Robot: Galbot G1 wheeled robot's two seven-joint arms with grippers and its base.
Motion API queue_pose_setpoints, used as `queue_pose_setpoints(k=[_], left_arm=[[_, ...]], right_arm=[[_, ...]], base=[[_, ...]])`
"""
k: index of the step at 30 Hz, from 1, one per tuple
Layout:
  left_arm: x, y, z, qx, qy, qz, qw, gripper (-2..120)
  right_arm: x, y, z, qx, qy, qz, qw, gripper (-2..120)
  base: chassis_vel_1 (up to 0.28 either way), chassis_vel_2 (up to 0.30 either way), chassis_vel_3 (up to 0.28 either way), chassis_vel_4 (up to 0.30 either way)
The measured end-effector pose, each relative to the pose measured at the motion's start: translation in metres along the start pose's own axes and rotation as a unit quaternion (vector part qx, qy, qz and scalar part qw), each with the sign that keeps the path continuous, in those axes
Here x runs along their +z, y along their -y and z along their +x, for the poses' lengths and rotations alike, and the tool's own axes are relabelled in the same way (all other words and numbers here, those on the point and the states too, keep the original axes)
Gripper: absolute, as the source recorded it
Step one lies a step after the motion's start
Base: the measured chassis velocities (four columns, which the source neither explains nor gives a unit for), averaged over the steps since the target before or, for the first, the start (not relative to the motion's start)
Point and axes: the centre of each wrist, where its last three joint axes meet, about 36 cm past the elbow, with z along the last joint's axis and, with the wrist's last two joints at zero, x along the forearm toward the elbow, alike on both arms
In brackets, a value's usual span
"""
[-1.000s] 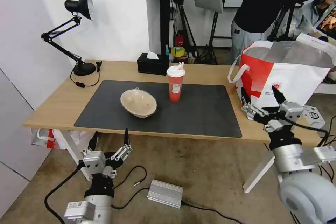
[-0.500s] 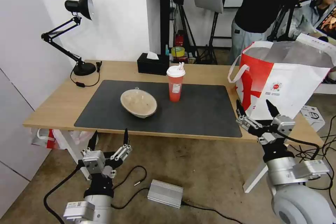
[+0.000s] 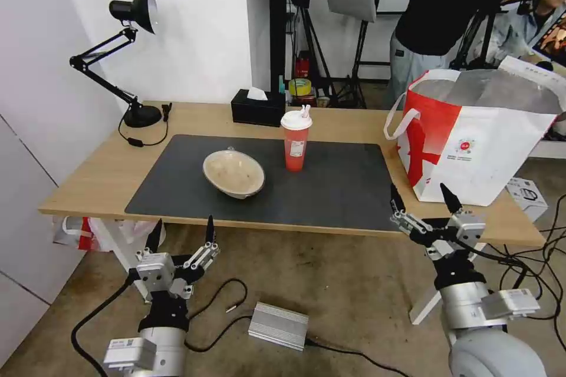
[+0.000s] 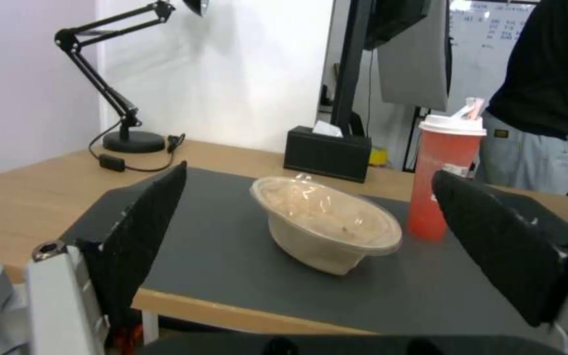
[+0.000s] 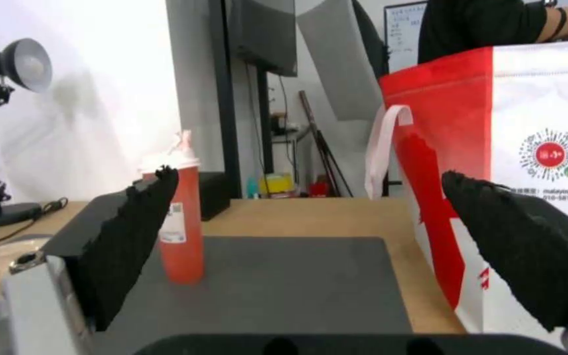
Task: Pick up the trash from the table and place it into the takeout bag.
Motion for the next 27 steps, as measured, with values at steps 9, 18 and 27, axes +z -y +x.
queue_pose_setpoints(k=[9,18,27], left_arm=[[0.000,0.000,0.001,0.000,-0.001,0.000,1.0000,100],[0.000,0.001,0.001,-0.001,-0.001,0.001,1.0000,100],[0.000,-0.001,0.001,0.000,-0.002,-0.002,1.0000,100]], right_arm=[[0.008,-0.007,0.009,-0.005,-0.008,0.001,1.000,100],[0.019,-0.019,0.021,-0.011,-0.019,0.001,1.000,100],[0.029,-0.032,0.033,-0.011,-0.029,0.003,1.000,100]], base=[[0.000,0.000,0.000,0.000],[0.000,0.000,0.000,0.000],[0.000,0.000,0.000,0.000]])
